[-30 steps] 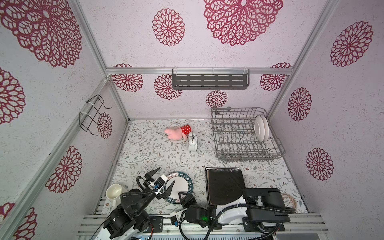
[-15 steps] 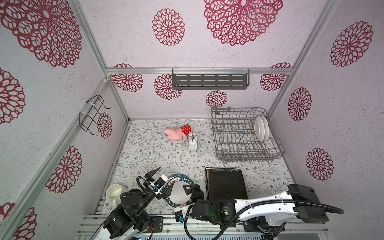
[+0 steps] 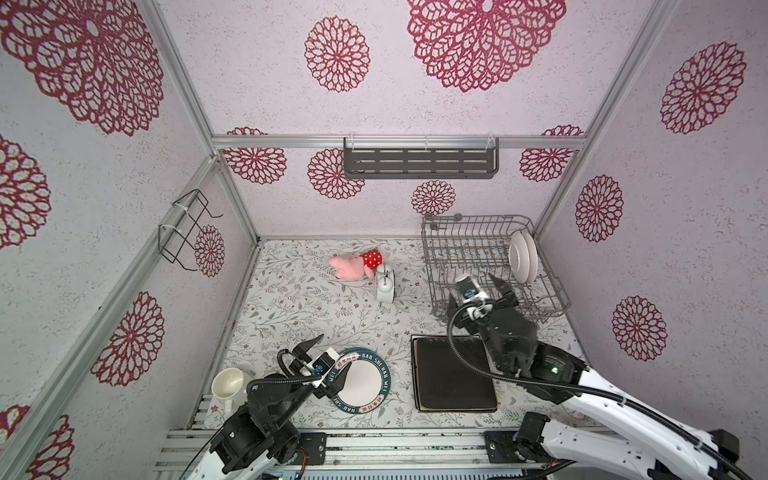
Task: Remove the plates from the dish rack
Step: 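Raise the open right gripper and move it back to the rack, then grasp the orange-sunburst plate at the front of the rack with the right gripper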
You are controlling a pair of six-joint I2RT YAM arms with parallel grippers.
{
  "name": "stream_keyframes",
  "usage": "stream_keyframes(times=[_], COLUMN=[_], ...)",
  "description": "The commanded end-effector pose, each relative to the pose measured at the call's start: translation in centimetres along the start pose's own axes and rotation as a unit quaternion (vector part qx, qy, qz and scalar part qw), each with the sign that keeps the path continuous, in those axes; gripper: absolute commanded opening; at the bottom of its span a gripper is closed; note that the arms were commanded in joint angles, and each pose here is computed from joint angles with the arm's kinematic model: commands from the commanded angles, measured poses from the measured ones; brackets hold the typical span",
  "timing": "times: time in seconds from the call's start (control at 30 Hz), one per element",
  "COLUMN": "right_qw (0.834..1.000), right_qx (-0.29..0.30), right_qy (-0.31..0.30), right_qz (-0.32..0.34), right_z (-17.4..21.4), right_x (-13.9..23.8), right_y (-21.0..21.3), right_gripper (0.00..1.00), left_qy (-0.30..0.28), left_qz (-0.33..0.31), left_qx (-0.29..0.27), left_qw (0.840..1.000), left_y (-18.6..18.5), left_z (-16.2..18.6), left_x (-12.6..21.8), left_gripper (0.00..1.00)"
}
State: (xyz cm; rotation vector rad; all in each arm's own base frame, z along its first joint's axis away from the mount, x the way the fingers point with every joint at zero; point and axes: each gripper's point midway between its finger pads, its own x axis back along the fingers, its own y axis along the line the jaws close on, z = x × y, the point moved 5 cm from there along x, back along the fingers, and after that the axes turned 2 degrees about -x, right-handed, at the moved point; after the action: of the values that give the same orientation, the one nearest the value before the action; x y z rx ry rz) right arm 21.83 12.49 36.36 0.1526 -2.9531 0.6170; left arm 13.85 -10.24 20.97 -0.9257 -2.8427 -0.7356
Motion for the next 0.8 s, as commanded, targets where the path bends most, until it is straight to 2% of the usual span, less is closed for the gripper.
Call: stream_keyframes(times=[0.0, 0.1, 0.23, 0.43, 0.53, 0.77], right_qw=[0.992, 0.975, 0.945, 0.902, 0.891, 0.889], right_qx=[-0.09, -0.163, -0.252, -0.373, -0.387, -0.359], right_qy=[0.059, 0.131, 0.208, 0.208, 0.225, 0.272], right_qz=[0.07, 0.082, 0.029, -0.065, -0.075, -0.084], right_z=[1.2, 3.1, 4.9, 6.3, 8.1, 11.9], right_x=[-0.7, -2.8, -7.3, -13.7, -16.6, -21.3], right_y=[-5.4, -8.6, -10.5, -15.4, -17.3, -17.8], right_gripper=[0.99, 0.95, 0.86, 0.66, 0.62, 0.6], left_qy=[-0.001, 0.002, 0.0, -0.005, -0.006, 0.001], left_qz=[0.001, 0.004, 0.007, 0.001, -0.001, -0.001], left_qx=[-0.005, -0.005, -0.001, 0.001, 0.0, 0.0], left_qw=[1.0, 1.0, 1.0, 1.0, 1.0, 1.0], left_y=[0.0, -0.1, -0.1, 0.0, 0.1, 0.1], left_z=[-0.1, -0.1, -0.3, -0.4, -0.4, -0.2], left_x=[-0.2, -0.3, -0.2, 0.0, 0.0, -0.1], left_gripper=[0.97, 0.97, 0.97, 0.97, 0.97, 0.97])
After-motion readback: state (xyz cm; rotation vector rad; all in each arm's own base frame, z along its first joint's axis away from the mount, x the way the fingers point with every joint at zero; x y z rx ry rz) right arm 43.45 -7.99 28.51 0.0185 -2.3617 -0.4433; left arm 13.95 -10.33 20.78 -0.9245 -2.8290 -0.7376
